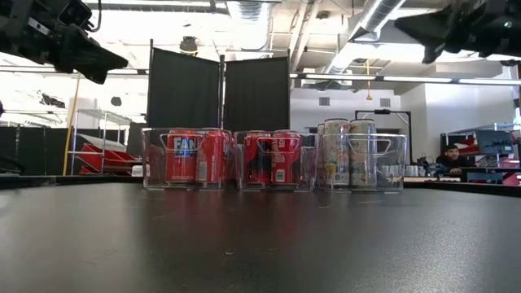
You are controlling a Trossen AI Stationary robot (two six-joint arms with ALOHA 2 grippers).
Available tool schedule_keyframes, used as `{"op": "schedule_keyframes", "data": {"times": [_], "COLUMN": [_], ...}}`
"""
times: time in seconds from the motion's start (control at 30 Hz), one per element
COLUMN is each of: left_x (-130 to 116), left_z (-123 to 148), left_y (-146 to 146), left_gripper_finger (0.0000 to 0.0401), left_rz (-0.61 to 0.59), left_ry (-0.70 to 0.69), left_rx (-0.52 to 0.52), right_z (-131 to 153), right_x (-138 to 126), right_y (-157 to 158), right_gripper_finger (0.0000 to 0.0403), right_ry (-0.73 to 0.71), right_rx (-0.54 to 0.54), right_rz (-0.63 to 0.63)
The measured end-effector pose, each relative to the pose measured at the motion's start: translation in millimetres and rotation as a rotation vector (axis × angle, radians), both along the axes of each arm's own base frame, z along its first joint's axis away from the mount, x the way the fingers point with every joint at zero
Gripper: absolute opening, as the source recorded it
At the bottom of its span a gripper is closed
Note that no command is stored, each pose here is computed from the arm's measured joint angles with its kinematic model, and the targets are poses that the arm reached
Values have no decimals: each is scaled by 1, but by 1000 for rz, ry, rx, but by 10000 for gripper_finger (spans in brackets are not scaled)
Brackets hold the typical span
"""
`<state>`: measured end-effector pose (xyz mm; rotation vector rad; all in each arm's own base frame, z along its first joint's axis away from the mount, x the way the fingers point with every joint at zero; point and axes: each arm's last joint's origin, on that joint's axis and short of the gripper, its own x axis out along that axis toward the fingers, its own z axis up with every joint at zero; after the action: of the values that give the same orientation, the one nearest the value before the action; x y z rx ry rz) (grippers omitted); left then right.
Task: Sort soda cans
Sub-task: Return to Home Position
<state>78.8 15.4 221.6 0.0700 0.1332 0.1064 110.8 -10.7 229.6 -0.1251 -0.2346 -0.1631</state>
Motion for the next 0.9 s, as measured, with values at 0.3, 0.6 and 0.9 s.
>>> {"op": "schedule_keyframes", "data": {"times": [0.3,0.6,0.9], "left_x": [-10,-10,-6], "left_z": [5,4,-2], "left_y": [-1,-1,0], "left_gripper_finger": [0,0,0], "left_rz": [38,35,34], "left_ry": [-78,-64,-70], "left_rx": [16,32,31], "right_z": [4,1,-5], "right_x": [-12,-29,-29], "right_y": [1,0,-3], "right_gripper_finger": [2,2,2], "right_ry": [-46,-49,8], "right_rx": [-19,-45,-11], "right_rz": [31,-3,-39]}}
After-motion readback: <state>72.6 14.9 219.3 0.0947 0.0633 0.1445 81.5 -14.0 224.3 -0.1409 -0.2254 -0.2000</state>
